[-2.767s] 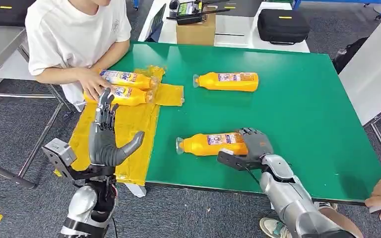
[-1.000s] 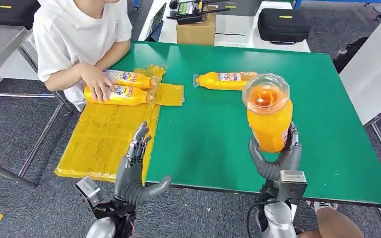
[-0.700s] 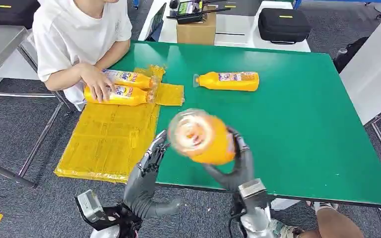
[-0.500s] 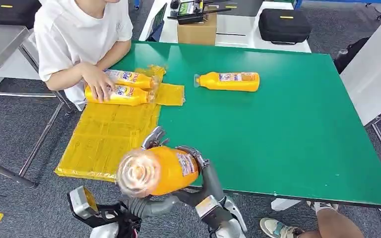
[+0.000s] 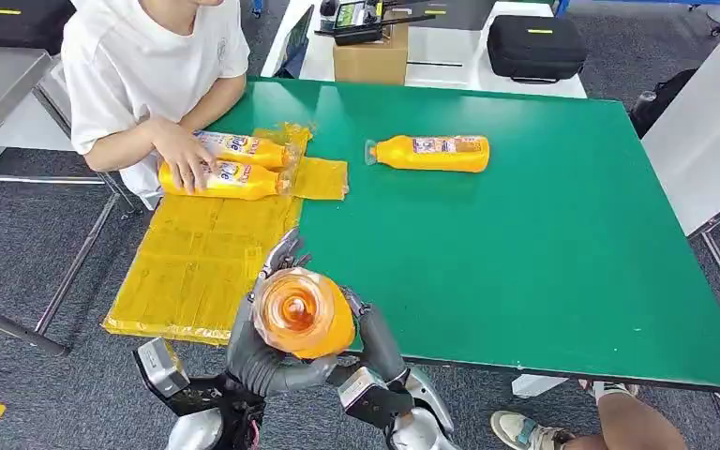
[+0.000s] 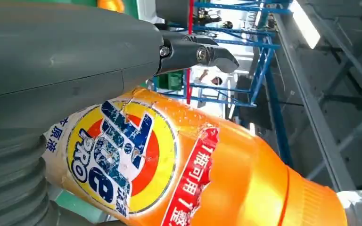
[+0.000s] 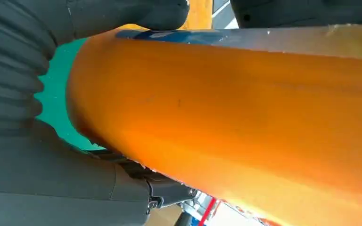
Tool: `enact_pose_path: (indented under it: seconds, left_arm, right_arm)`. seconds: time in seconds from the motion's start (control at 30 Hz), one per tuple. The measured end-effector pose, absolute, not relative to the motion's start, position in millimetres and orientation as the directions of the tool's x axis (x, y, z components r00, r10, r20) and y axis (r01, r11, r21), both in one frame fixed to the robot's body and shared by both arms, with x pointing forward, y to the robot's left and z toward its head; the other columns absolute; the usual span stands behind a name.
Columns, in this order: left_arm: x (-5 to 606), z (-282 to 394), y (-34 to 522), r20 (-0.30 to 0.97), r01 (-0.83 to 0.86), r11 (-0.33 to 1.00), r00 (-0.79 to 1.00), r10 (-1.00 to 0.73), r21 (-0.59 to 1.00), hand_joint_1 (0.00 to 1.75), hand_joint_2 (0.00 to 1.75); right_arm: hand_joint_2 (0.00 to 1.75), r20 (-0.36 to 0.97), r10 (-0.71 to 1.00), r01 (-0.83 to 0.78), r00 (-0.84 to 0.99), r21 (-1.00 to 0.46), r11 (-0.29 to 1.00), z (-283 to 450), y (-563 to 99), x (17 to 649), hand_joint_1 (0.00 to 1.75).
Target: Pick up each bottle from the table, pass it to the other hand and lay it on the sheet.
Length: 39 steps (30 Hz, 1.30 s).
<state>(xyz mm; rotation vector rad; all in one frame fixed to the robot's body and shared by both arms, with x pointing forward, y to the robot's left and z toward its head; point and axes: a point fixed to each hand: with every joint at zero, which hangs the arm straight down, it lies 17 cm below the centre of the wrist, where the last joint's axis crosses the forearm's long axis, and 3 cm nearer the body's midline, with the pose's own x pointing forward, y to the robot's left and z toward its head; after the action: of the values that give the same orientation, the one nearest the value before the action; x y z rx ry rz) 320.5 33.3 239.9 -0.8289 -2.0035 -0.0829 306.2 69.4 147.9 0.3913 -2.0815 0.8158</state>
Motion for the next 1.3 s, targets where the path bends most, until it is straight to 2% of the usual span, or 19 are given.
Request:
enact_pose_path:
  seconds: [0.03, 0.07, 0.1, 0.13, 0.27, 0.3, 0.47, 0.5, 0.53, 0.63, 0.87, 1.3]
  left_arm:
    - [321, 239, 34, 0.788, 0.58, 0.771, -0.333, 0.518, -0.262, 1.75, 1.75]
    - [323, 237, 34, 0.791, 0.576, 0.774, -0.331, 0.515, -0.262, 1.75, 1.75]
    - [324, 236, 34, 0.794, 0.568, 0.78, -0.331, 0.509, -0.263, 1.75, 1.75]
    - [325, 235, 35, 0.798, 0.561, 0.785, -0.332, 0.503, -0.262, 1.75, 1.75]
    - [331, 233, 35, 0.809, 0.552, 0.791, -0.32, 0.493, -0.264, 1.75, 1.75]
    - [331, 233, 35, 0.811, 0.552, 0.791, -0.318, 0.491, -0.263, 1.75, 1.75]
    - [337, 230, 31, 0.829, 0.551, 0.798, -0.307, 0.467, -0.245, 1.75, 1.75]
    - [338, 228, 30, 0.837, 0.549, 0.802, -0.304, 0.455, -0.236, 1.75, 1.75]
    - [339, 226, 29, 0.843, 0.546, 0.806, -0.303, 0.444, -0.229, 1.75, 1.75]
    - [342, 218, 25, 0.872, 0.532, 0.826, -0.299, 0.387, -0.184, 1.75, 1.75]
    - [358, 192, 28, 0.933, 0.458, 0.884, -0.269, 0.238, -0.094, 1.75, 1.75]
    - [399, 185, 73, 0.941, 0.347, 0.934, -0.335, 0.041, 0.083, 1.75, 1.75]
  right_arm:
    - [1.75, 0.805, 0.02, -0.532, -0.593, -0.411, 0.74, 147, 69, 307, 1.75]
    - [1.75, 0.806, 0.025, -0.53, -0.592, -0.412, 0.742, 145, 69, 307, 1.62]
    - [1.75, 0.806, 0.028, -0.527, -0.592, -0.413, 0.743, 145, 69, 307, 1.19]
    - [1.75, 0.806, 0.032, -0.524, -0.591, -0.414, 0.744, 144, 68, 308, 0.66]
    - [1.75, 0.81, 0.048, -0.517, -0.585, -0.418, 0.747, 140, 68, 309, 0.7]
    - [1.75, 0.81, 0.05, -0.516, -0.584, -0.418, 0.748, 140, 67, 309, 1.75]
    - [1.75, 0.807, 0.063, -0.509, -0.588, -0.429, 0.746, 136, 67, 307, 1.75]
    - [1.75, 0.808, 0.064, -0.509, -0.585, -0.428, 0.747, 135, 66, 306, 1.41]
    - [1.75, 0.809, 0.067, -0.507, -0.583, -0.427, 0.749, 134, 66, 306, 0.0]
    - [1.75, 0.804, 0.105, -0.473, -0.586, -0.444, 0.761, 129, 60, 308, 0.0]
    - [1.75, 0.695, 0.276, -0.249, -0.664, -0.554, 0.794, 133, 40, 318, 0.0]
    - [1.75, 0.684, 0.301, -0.182, -0.665, -0.538, 0.823, 133, 23, 325, 0.0]
